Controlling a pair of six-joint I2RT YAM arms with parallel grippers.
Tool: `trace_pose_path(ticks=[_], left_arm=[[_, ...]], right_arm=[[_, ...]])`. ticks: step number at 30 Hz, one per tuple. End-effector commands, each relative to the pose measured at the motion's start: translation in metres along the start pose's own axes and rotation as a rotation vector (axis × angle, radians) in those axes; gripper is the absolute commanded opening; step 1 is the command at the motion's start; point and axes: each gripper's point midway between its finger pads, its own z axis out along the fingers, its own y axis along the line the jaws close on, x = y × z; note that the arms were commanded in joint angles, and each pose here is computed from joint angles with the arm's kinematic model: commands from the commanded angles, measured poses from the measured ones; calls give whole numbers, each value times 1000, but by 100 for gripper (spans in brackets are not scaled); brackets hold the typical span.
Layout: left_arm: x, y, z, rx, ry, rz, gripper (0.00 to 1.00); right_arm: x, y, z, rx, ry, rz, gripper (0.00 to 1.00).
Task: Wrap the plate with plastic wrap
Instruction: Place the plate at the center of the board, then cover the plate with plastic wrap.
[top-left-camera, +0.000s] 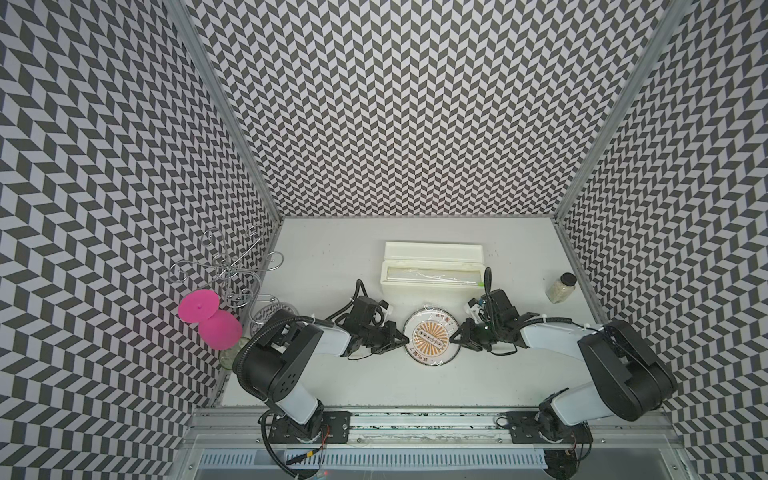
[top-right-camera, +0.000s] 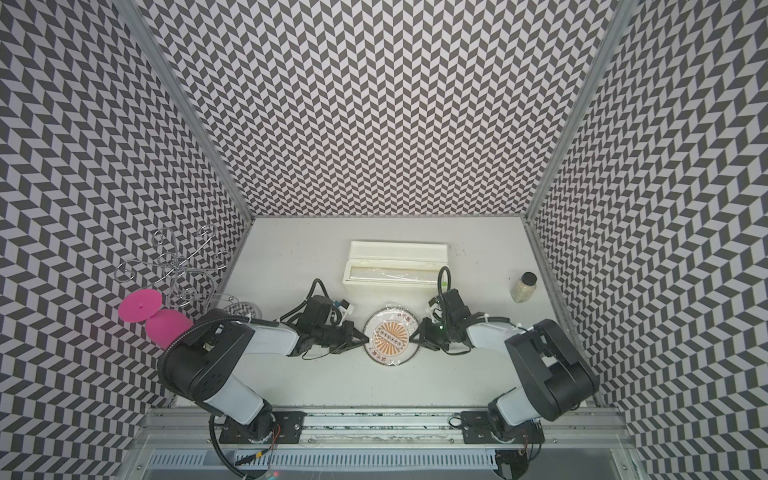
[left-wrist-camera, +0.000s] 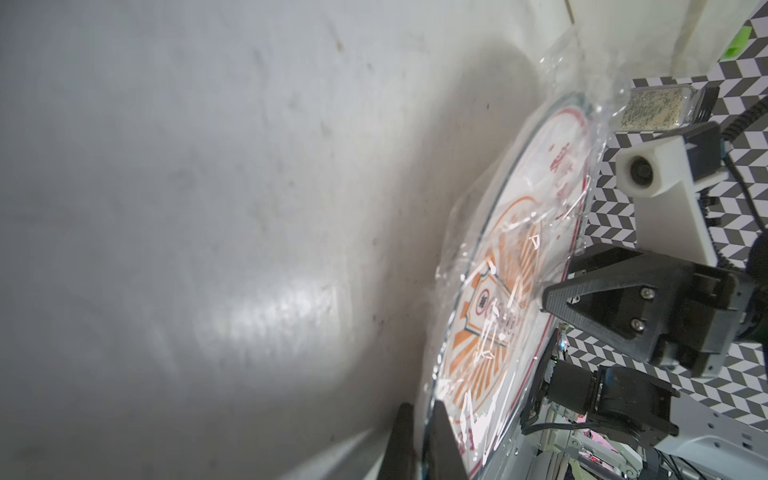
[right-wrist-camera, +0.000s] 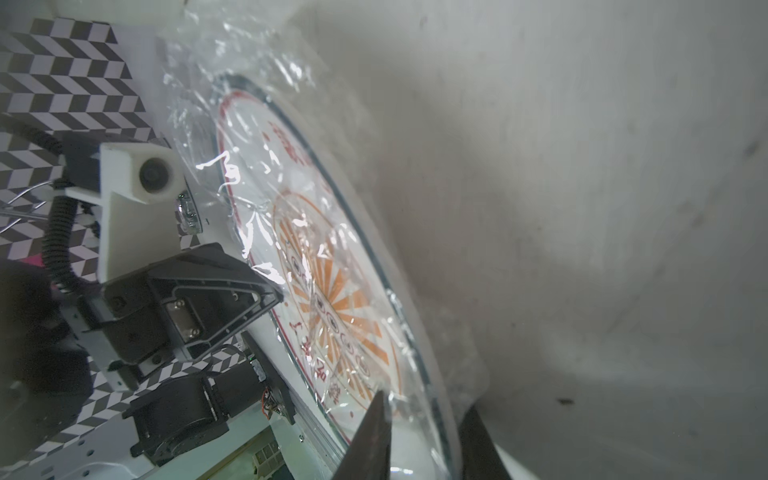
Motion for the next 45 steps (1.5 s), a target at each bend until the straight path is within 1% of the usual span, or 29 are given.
trace_pose_path(ticks=[1,2,4,7,8,10,12,14,17,19,21,23,25,28,31,34,37,39,41,45], left_arm=[[59,-5,13,39,229,34,0],[61,-5,12,43,235,30,1],[64,-11,12,60,248,38,3],[67,-17,9,64,259,50,10],[67,-18,8,62,256,53,13],[63,-17,3,49,240,62,21],[53,-13,-6,29,209,55,31],[37,-6,-18,-12,158,59,41],[-3,3,-46,-125,33,105,51],[-30,-1,-60,-167,-54,166,55],[-53,-8,-65,-212,-117,228,58],[-68,-15,-63,-206,-147,257,58],[-81,-12,-60,-230,-172,274,58],[-96,-6,-52,-266,-167,282,57],[-106,-2,-46,-285,-160,307,56],[-104,1,-40,-275,-131,303,52],[-98,-1,-35,-229,-111,293,48],[-94,-4,-32,-192,-98,278,45],[-91,-3,-29,-169,-91,242,39],[-90,3,-23,-166,-81,213,32]], right_arm=[[-15,-16,8,143,-19,-100,25],[-15,-18,8,160,-8,-108,25],[-15,-23,11,191,24,-131,22],[-14,-29,17,220,82,-166,15],[-14,-30,18,226,95,-178,13],[-12,-33,20,234,118,-199,11],[-12,-35,20,238,137,-223,11],[-11,-36,19,250,154,-249,10],[-14,-40,18,278,155,-273,9],[-15,-38,18,273,151,-295,9],[-16,-36,17,277,142,-320,9],[-17,-35,18,281,142,-341,9],[-18,-31,19,280,140,-369,9],[-21,-26,22,282,136,-401,9],[-23,-29,23,309,134,-408,9],[-23,-37,24,333,141,-405,9],[-22,-41,26,344,143,-403,8],[-22,-42,27,347,146,-400,8],[-22,-43,28,349,149,-400,8],[-22,-45,29,353,147,-399,7]])
